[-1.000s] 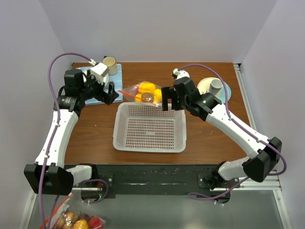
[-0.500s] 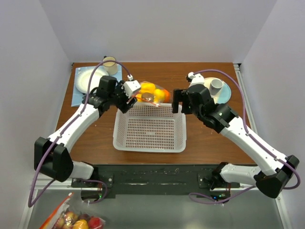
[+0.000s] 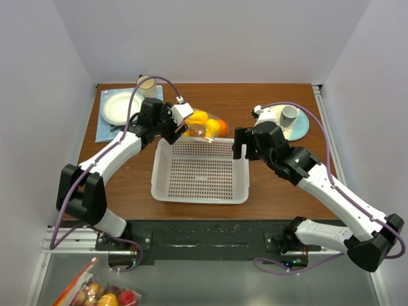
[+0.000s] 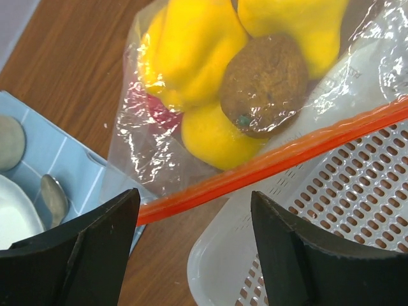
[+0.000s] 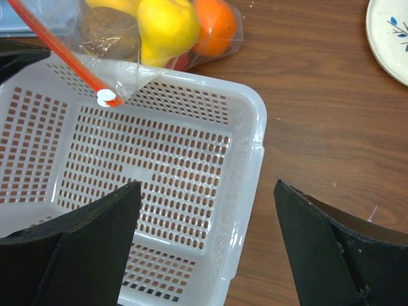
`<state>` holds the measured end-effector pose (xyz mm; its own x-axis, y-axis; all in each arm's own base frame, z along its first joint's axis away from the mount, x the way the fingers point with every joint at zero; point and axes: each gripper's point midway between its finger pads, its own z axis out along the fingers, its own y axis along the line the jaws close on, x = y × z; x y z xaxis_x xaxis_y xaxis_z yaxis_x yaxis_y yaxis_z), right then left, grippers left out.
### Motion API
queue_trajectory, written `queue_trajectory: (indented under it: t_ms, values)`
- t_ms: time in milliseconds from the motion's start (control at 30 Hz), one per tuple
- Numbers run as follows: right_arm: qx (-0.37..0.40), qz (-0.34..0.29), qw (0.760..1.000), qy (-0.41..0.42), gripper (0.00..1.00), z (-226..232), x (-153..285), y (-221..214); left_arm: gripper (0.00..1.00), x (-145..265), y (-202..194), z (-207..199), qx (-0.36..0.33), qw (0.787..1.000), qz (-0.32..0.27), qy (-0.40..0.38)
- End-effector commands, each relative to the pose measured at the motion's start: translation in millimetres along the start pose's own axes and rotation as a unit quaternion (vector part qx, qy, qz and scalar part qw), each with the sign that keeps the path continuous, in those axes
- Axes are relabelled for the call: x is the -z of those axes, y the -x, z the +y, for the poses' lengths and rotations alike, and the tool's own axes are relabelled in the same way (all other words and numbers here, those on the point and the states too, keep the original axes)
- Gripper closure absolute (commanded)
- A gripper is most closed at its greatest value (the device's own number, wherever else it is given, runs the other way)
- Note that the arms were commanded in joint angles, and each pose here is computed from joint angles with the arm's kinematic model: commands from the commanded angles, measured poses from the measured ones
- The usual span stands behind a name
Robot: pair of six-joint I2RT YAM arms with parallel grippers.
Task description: Open the zip-top bag and remove the fake food
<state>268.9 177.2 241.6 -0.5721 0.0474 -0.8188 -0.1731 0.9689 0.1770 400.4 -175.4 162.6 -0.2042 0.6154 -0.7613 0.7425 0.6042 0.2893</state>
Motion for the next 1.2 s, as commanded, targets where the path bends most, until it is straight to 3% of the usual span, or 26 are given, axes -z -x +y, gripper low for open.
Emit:
queue_trajectory:
  t_ms: [0, 167, 267, 400, 467, 500, 567, 800, 1033, 1167]
  values:
    - [-0.016, -0.022, 1.0, 0.011, 0.1, 3.1, 4.8, 9.9, 0.24, -3.9, 22.4, 9.6, -0.011, 0.999, -0.033, 0.006]
    - [-0.016, -0.015, 1.0, 0.017, 0.11, 5.6, 2.5, 5.2, 0.27, -5.8, 29.3, 14.7, -0.019, 0.999, -0.046, 0.014]
    - [-0.019, -0.007, 1.0, 0.022, 0.12, 7.0, -0.7, -1.4, 0.35, -6.9, 37.5, 17.2, -0.019, 0.998, -0.057, 0.014]
    - [-0.026, 0.002, 0.999, 0.021, 0.14, 6.1, -2.9, -9.1, 0.64, -12.1, 44.4, 13.5, -0.018, 0.998, -0.065, -0.008]
    - [-0.025, 0.008, 0.999, 0.018, 0.14, 4.5, -3.4, -13.1, 0.74, -16.4, 47.2, 11.4, -0.014, 0.998, -0.066, -0.019]
    - [-0.027, 0.009, 0.999, 0.016, 0.14, 3.7, -3.1, -14.3, 0.86, -18.0, 46.1, 10.7, -0.013, 0.998, -0.062, -0.023]
    - [-0.026, 0.012, 0.999, 0.016, 0.15, 2.8, -2.6, -17.1, 1.0, -19.9, 49.8, 13.4, -0.012, 0.998, -0.061, -0.024]
    - [-0.029, 0.04, 0.999, -0.009, 0.19, -7.8, -13.4, -43.3, 1.0, 8.0, 84.4, 37.6, -0.025, 0.996, -0.08, 0.018]
    - [-0.023, 0.105, 0.993, -0.057, 0.19, -22.9, -40.9, -93.4, 1.0, 82.0, 140.4, 88.5, -0.036, 0.986, -0.128, 0.105]
    - [-0.016, 0.117, 0.989, -0.089, 0.19, -29.2, -52.5, -99.8, 1.0, 122.2, 144.2, 95.5, -0.043, 0.982, -0.132, 0.129]
